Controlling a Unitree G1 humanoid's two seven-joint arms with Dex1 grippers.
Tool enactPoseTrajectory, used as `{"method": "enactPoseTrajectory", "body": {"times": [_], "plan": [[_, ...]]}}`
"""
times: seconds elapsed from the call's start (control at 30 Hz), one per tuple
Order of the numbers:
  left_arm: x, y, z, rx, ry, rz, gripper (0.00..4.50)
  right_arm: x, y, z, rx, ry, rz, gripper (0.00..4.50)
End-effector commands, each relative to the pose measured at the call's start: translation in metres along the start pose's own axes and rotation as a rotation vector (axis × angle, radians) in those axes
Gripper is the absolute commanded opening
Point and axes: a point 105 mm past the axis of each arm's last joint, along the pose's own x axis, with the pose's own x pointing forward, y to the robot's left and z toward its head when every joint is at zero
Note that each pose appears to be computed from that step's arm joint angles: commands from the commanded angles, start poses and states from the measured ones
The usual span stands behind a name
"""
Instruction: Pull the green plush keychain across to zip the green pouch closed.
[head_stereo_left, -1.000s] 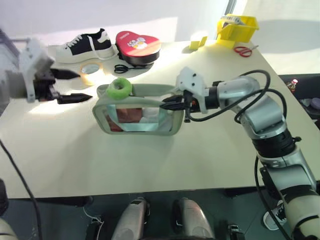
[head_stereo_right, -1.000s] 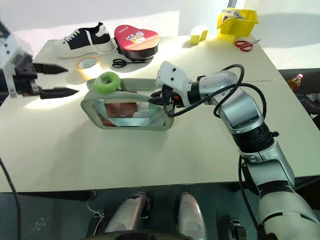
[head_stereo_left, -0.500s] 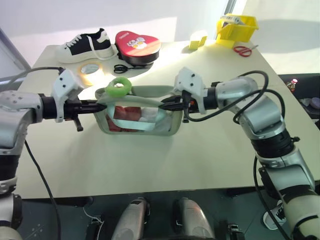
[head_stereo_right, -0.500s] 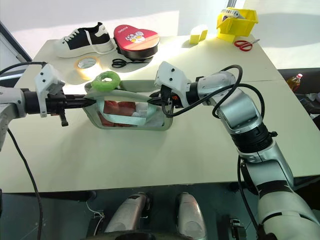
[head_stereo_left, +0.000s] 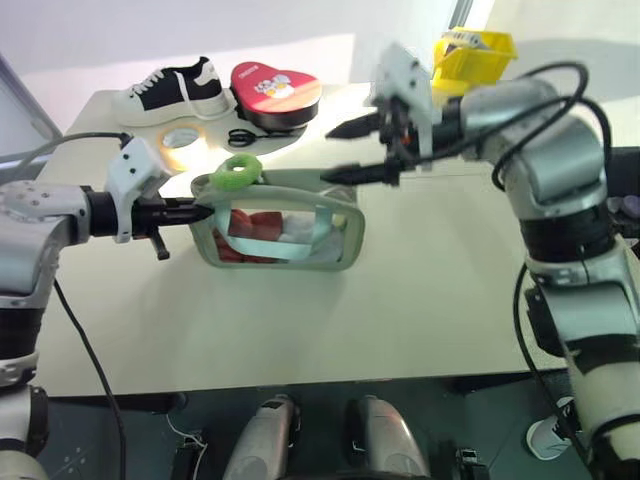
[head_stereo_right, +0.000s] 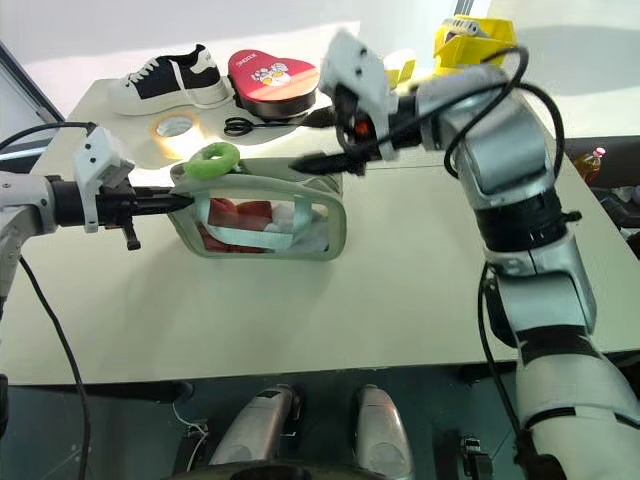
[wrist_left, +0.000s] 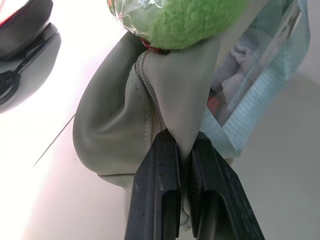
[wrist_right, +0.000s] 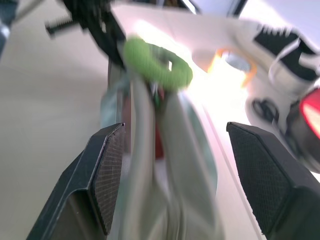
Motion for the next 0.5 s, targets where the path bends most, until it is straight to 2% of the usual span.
{"method": "enactPoseTrajectory", "body": {"times": [0.03, 0.23, 0.43, 0.5], "plan": [[-0.003, 0.006, 0.014, 0.031, -0.042, 0.039, 0.0, 0.032, 0.003, 0.012, -0.051, -0.056, -0.012, 3.47], [-0.002, 0.004, 0.016, 0.028, -0.046, 0.035, 0.0, 0.075, 0.016, 0.011, -0.105, -0.087, 0.025, 3.47], [-0.004, 0.003, 0.014, 0.024, -0.042, 0.04, 0.0, 0.093, 0.017, 0.007, -0.106, -0.084, 0.045, 3.47], [-0.004, 0.003, 0.014, 0.023, -0.041, 0.042, 0.0, 0.095, 0.017, 0.005, -0.097, -0.083, 0.047, 2.97]]}}
